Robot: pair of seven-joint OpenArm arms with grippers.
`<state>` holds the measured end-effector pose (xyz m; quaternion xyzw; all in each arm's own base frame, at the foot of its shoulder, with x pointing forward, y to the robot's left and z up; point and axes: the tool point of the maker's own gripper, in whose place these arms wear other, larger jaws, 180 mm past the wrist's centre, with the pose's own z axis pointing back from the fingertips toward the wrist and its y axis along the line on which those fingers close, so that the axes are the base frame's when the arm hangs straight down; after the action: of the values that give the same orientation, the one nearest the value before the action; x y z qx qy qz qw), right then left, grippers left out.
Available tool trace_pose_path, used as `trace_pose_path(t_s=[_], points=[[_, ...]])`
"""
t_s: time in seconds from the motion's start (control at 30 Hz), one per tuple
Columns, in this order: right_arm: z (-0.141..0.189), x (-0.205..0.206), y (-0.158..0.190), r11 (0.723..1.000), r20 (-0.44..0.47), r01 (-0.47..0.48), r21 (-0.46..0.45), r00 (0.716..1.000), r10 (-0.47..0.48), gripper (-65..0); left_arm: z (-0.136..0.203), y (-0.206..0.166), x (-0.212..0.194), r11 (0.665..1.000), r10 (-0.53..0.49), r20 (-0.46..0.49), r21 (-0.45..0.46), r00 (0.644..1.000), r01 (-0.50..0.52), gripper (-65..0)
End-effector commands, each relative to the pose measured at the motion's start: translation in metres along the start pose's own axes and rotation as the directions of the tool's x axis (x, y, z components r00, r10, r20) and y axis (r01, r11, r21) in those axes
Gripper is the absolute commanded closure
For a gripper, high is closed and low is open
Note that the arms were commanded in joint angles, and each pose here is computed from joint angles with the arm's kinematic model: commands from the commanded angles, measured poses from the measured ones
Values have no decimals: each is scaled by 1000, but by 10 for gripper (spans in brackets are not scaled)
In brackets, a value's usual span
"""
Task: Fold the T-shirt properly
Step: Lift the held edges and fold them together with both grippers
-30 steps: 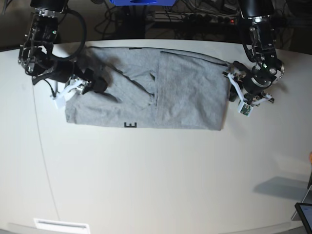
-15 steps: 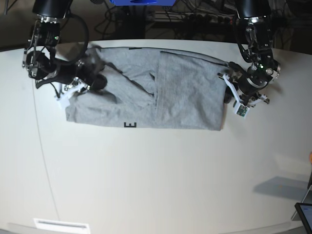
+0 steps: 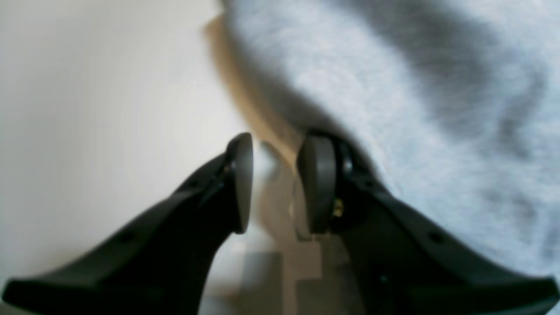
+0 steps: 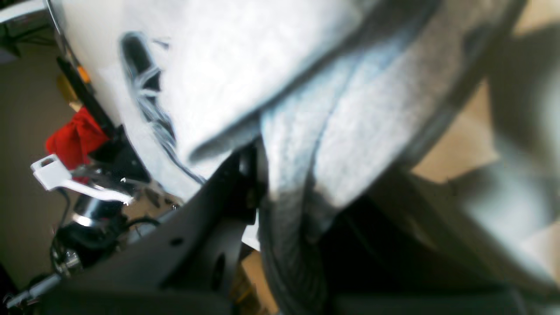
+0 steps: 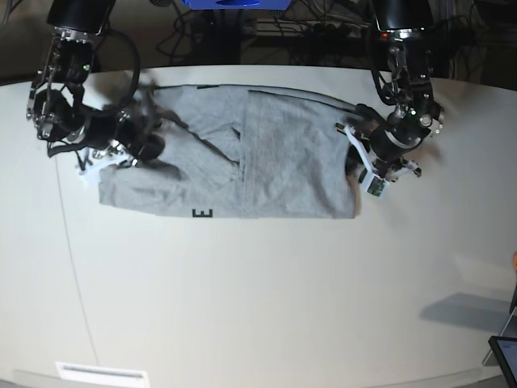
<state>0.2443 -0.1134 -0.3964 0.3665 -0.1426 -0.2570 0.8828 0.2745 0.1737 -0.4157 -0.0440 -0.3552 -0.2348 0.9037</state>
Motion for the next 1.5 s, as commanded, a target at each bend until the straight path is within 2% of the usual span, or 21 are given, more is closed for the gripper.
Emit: trace_pose_path(t_s=[0.0,0.27,0.37,0.43,0.57,0.67,0.73,0.9,1.03,1.07,1.17,1.37,1.47], points=[[7,12,12,999,34,-27,25,999,26,-1,-2,-16,-35,998,-49,-153,-46,987,43,-205],[17,27,5,999,92,-52,-11,994,52,-1,-8,-33,-28,995,-62,-138,-83,988,51,-205],[22,32,-2,990,118,-100,-96,987,111,-1,-9,-31,-20,995,-68,-123,-79,990,58,-205],[24,35,3,974,132,-167,-156,973,188,-1,-10,-30,-19,995,-68,-122,-77,990,59,-205],[29,37,9,918,141,-285,-278,933,332,-1,-10,-27,-17,995,-74,-135,-70,988,65,-205],[26,38,7,876,139,-316,-364,912,387,-1,-11,-24,-14,996,-75,-135,-66,988,66,-205],[24,42,5,835,142,-349,-425,886,442,-1,-11,-23,-12,996,-77,-132,-64,988,70,-205],[19,40,2,719,84,-436,-541,822,563,-1,-11,-21,-13,996,-78,-135,-61,988,71,-205],[16,38,3,657,57,-458,-598,794,605,-1,-11,-22,-13,996,-79,-136,-63,988,71,-205],[15,39,5,631,47,-469,-618,779,626,-1,-11,-22,-13,996,-79,-136,-63,988,71,-205],[12,38,14,543,25,-508,-668,714,700,-1,-11,-22,-13,995,-80,-135,-63,988,72,-205],[12,39,40,335,-34,-533,-777,567,823,-1,-12,-23,-13,995,-76,-134,-66,988,68,-205],[15,40,53,255,-57,-522,-814,509,859,-1,-12,-24,-13,995,-77,-135,-68,988,69,-205]])
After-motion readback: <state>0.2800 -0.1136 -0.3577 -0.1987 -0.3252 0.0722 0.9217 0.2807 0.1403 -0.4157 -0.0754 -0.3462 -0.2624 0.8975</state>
